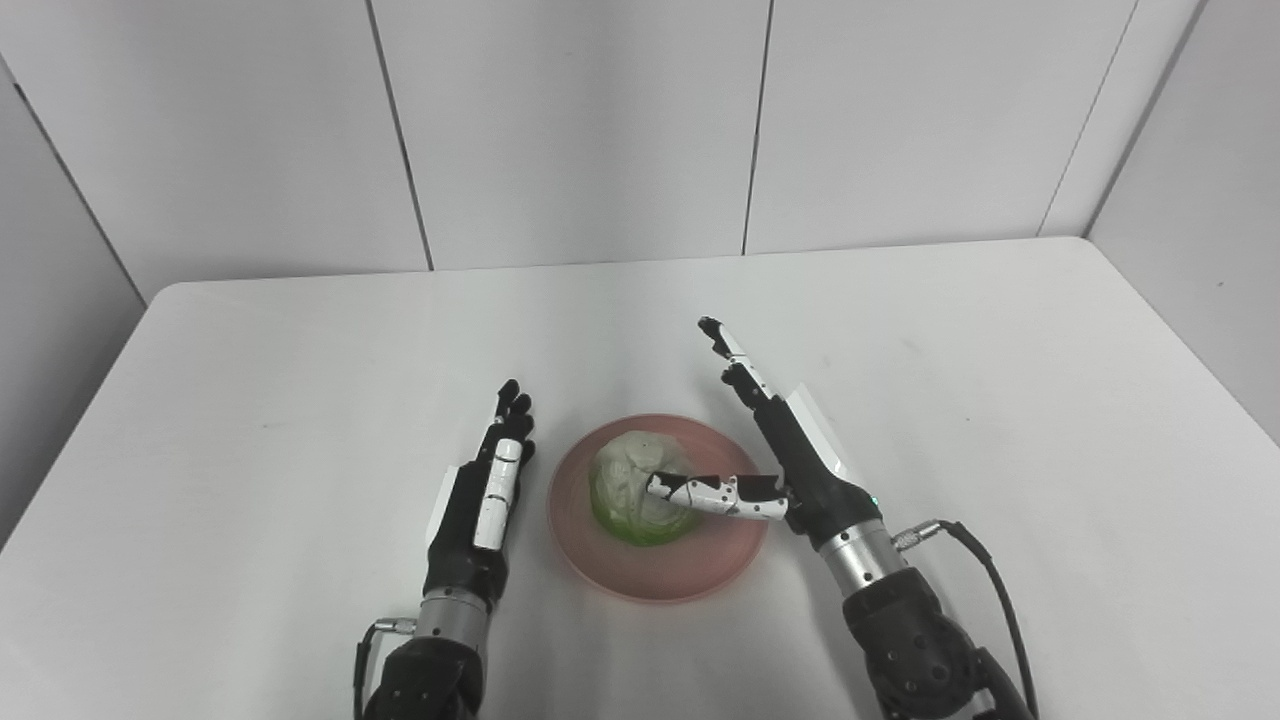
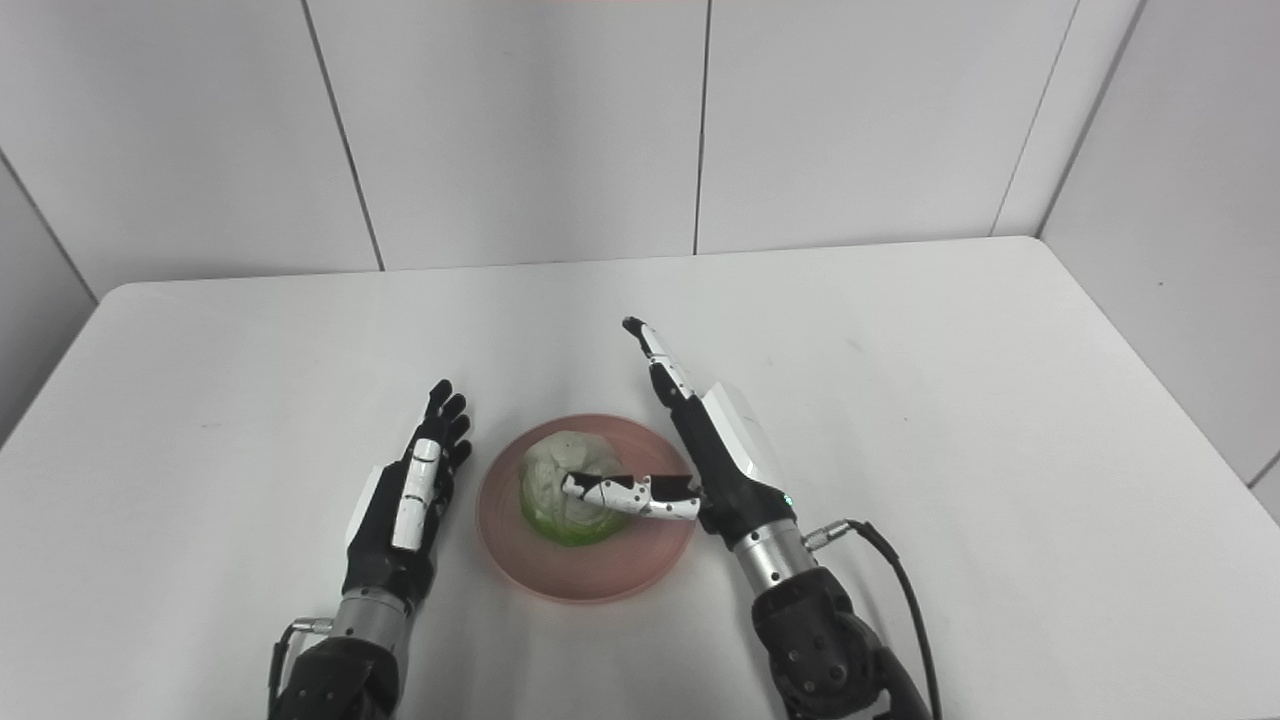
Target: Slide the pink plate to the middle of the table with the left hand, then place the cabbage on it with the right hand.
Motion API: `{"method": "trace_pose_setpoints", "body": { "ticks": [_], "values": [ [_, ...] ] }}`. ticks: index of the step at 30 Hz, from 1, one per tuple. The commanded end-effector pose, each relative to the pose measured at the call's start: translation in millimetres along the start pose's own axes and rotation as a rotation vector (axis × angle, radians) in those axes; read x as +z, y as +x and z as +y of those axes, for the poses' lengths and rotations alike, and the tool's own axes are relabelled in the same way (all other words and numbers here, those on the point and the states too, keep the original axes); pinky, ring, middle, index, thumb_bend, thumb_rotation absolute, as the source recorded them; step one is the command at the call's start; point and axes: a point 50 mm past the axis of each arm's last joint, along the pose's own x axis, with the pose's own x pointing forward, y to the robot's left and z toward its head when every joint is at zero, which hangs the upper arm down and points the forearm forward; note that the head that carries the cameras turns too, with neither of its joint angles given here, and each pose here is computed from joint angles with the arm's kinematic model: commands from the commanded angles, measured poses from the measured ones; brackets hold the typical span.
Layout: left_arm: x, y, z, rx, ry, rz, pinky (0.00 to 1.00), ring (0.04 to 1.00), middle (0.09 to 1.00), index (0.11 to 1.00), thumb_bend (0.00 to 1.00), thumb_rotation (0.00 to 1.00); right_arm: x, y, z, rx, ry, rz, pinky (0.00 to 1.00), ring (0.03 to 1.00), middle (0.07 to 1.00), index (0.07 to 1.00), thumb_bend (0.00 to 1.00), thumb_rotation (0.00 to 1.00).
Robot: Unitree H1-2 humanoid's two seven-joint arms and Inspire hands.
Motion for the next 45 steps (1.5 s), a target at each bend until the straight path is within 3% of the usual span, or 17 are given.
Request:
{"method": "trace_pose_setpoints", "body": {
  "ticks": [1, 8, 17, 23, 31, 36, 39, 45],
  "values": [
    [0, 3, 0, -0.013, 0.005, -0.027, 1.0, 1.0, 1.0, 1.0, 0.64, 1.0, 23, 19, -13, 0.006, -0.062, -0.111, 0.79, 0.897, 0.941, 0.951, 0.91, 0.44],
    [1, 1, 0, -0.019, 0.01, -0.038, 1.0, 1.0, 1.0, 1.0, 0.61, 1.0, 25, 27, -1, 0.087, -0.13, -0.146, 0.75, 0.845, 0.898, 0.911, 0.97, 0.38],
    [2, 2, 0, -0.007, 0.006, -0.043, 1.0, 1.0, 1.0, 1.0, 0.6, 1.0, 15, 29, 12, 0.183, -0.22, -0.089, 0.78, 0.854, 0.899, 0.921, 0.99, 0.3],
    [3, 2, 0, -0.011, 0.003, -0.034, 1.0, 1.0, 1.0, 1.0, 0.61, 1.0, 10, 28, 11, 0.229, -0.297, -0.057, 0.77, 0.853, 0.886, 0.912, 0.99, 0.3],
    [4, 3, 0, -0.019, 0.003, -0.029, 1.0, 1.0, 1.0, 1.0, 0.62, 1.0, 6, 28, 4, 0.231, -0.354, -0.028, 0.72, 0.826, 0.86, 0.878, 0.95, 0.2],
    [4, 3, -1, -0.026, -0.006, -0.035, 1.0, 1.0, 1.0, 1.0, 0.63, 1.0, 4, 27, 3, 0.205, -0.386, -0.03, 0.63, 0.739, 0.813, 0.823, 0.89, 0.09],
    [4, 3, -1, -0.028, -0.004, -0.03, 1.0, 1.0, 1.0, 1.0, 0.63, 1.0, 3, 27, 2, 0.176, -0.379, -0.04, 0.56, 0.648, 0.761, 0.77, 0.8, 0.0],
    [5, 3, 0, -0.016, 0.002, -0.026, 1.0, 1.0, 1.0, 1.0, 0.63, 1.0, 0, 28, -1, 0.101, -0.353, -0.066, 0.52, 0.606, 0.689, 0.696, 0.67, 0.0]
  ]
}}
